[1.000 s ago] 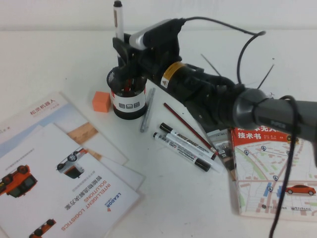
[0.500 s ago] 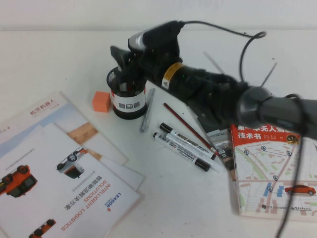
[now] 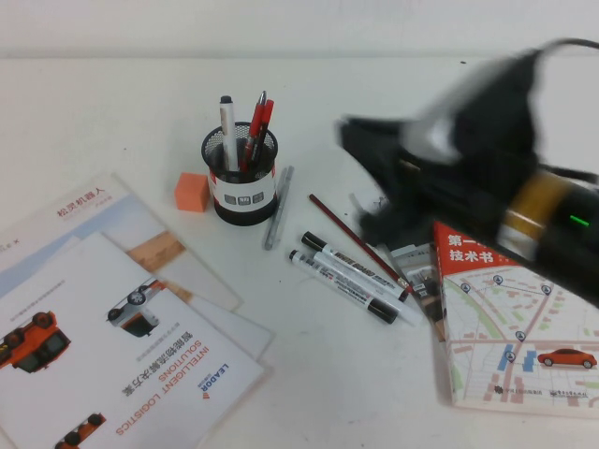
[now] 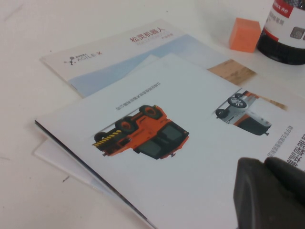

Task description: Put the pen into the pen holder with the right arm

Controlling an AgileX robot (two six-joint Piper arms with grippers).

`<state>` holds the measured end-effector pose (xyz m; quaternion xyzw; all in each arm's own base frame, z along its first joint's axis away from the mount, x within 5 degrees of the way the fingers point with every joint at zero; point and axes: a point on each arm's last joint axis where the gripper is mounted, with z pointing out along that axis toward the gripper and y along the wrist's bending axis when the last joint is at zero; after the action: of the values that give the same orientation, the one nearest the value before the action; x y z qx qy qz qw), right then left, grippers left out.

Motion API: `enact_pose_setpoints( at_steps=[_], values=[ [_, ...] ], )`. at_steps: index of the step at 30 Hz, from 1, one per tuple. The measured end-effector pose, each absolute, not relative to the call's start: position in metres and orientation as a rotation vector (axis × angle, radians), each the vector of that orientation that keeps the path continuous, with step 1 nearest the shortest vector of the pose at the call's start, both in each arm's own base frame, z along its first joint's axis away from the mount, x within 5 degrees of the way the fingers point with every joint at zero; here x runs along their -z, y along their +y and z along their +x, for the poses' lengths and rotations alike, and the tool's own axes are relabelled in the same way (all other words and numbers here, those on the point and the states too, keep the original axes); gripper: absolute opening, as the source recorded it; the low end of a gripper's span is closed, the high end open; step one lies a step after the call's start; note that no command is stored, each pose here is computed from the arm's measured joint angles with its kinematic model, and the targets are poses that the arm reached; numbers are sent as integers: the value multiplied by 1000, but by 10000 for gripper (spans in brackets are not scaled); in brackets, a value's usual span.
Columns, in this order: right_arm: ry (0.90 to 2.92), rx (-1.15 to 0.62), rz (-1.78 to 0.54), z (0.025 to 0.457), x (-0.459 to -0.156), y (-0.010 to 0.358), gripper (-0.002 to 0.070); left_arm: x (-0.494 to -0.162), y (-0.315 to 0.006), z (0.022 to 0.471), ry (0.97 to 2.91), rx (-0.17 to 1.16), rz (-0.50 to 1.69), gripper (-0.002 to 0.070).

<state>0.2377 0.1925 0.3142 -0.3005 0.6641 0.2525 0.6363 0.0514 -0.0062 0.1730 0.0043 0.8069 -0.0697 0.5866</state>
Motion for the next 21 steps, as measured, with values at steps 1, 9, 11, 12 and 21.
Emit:
enact_pose_setpoints(
  at_steps=[1,9,11,12,21],
  values=[
    [1527,-558,-682,227,-319,183,-17,-173,-6,51,1881,163,10,-2],
    [1669,-479,-626,159,-298,123,-19,-173,-6,51,1881,163,10,-2],
    [1672,-503,-586,146,-293,112,-19,-173,-6,51,1881,163,10,-2],
    [1675,-515,-566,139,-289,107,-19,-173,-6,51,1881,163,10,-2],
    [1758,-570,-422,110,-249,79,-19,-173,-6,51,1881,163,10,-2]
  ],
)
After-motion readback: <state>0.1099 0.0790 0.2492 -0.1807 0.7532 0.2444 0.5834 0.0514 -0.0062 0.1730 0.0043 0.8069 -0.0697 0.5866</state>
